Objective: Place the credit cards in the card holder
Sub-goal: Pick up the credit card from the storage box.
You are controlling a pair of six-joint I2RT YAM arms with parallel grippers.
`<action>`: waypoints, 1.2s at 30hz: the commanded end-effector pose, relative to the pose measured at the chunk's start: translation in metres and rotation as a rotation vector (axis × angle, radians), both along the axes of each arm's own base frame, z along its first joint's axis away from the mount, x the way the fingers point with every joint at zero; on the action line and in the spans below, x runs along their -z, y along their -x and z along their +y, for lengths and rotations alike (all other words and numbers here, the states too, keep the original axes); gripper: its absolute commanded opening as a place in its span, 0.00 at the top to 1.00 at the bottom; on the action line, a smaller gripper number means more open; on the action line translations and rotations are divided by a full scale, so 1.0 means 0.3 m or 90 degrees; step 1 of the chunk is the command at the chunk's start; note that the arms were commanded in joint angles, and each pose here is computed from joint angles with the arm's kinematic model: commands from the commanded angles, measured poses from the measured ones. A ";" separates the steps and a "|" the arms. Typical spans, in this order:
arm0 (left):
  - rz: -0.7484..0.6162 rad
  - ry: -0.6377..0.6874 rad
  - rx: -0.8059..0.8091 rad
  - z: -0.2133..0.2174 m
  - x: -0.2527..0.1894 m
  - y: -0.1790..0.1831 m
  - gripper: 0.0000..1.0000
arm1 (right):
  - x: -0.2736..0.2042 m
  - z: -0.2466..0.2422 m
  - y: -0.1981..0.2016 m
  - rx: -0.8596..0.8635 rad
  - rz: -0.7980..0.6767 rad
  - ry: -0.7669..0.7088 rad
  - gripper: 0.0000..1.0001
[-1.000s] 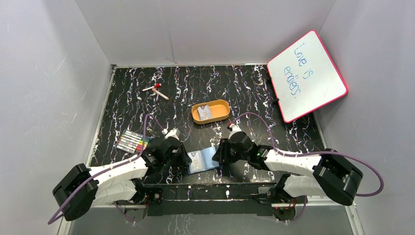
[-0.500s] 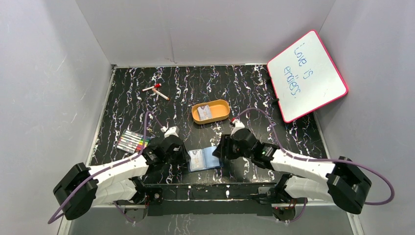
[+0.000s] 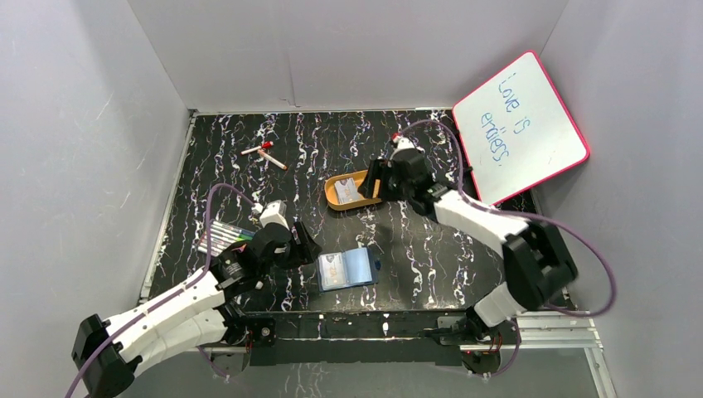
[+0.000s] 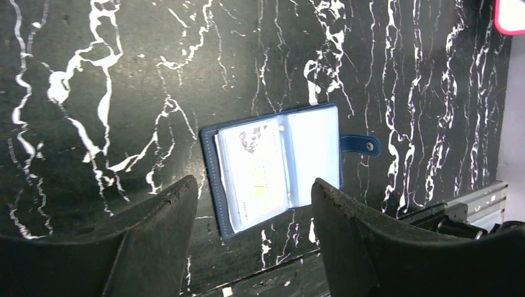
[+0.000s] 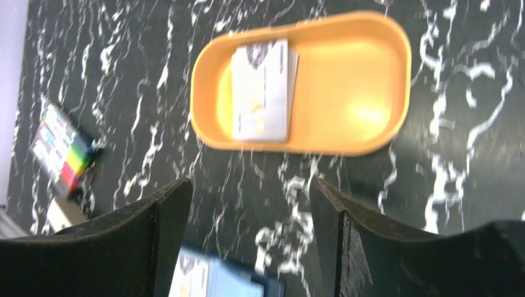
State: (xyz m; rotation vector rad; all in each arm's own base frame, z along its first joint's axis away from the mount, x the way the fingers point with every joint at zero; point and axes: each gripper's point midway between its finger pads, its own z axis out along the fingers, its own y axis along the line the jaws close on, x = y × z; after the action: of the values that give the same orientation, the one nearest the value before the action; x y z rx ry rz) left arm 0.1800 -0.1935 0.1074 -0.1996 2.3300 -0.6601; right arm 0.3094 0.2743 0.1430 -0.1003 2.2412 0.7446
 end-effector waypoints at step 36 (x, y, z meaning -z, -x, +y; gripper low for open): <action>0.006 -0.049 -0.039 0.069 0.019 0.003 0.35 | 0.283 0.183 -0.352 -0.101 0.059 0.019 0.46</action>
State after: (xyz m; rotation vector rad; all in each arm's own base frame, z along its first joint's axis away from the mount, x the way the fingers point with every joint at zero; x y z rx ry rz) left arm 0.1757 -0.1745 0.0972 -0.2276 2.3618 -0.5525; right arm 0.4008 0.3223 0.0469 -0.2475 2.4053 0.8092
